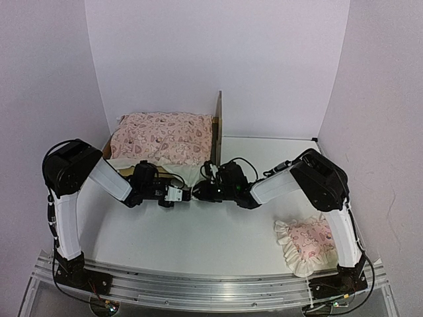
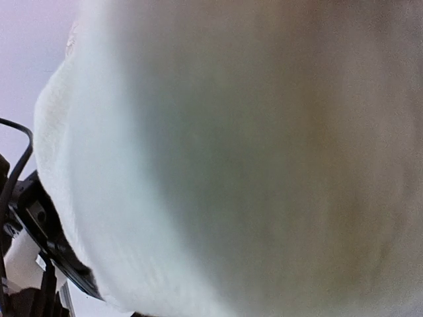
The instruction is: Set up the pet bed
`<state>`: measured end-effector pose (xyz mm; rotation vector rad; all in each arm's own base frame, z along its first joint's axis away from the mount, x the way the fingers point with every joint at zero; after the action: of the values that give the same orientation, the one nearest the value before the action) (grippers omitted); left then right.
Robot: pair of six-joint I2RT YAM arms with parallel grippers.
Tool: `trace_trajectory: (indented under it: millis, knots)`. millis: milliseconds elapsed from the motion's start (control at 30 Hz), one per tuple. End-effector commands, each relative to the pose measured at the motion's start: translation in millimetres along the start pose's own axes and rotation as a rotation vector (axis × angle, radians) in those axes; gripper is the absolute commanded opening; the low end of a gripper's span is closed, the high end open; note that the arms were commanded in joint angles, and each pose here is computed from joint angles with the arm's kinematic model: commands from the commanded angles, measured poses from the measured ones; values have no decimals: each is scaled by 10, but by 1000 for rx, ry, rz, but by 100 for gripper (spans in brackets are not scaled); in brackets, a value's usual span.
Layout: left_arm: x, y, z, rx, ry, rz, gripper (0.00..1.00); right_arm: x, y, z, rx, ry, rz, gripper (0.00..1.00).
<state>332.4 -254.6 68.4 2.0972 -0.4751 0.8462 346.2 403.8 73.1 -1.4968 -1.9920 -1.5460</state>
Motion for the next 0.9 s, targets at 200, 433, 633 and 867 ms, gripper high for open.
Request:
trace_trajectory:
  millis: [200, 433, 633, 867]
  knots:
    - [157, 39, -13, 28, 1, -79, 0, -120, 35, -143, 32, -143, -6, 10]
    - [260, 125, -35, -37, 67, -3, 0, -106, 68, -51, 40, -121, -20, 0]
    - [409, 106, -50, -64, 81, -122, 11, -102, -46, -31, 131, -30, -86, 0]
    - [384, 139, -74, -101, -243, -450, 9, -146, -88, -25, 111, 26, -327, 0]
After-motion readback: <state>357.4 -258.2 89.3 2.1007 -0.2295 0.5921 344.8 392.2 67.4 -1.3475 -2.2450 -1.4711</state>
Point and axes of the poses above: each gripper's point midway between its finger pads, its own z axis out along the fingers, its own x axis along the line the jaws close on, y = z × x, the point moved 8 cm from there along -z, back along the fingers, and after that the axes turned 2 degrees about -z, right-handed, at the moved point
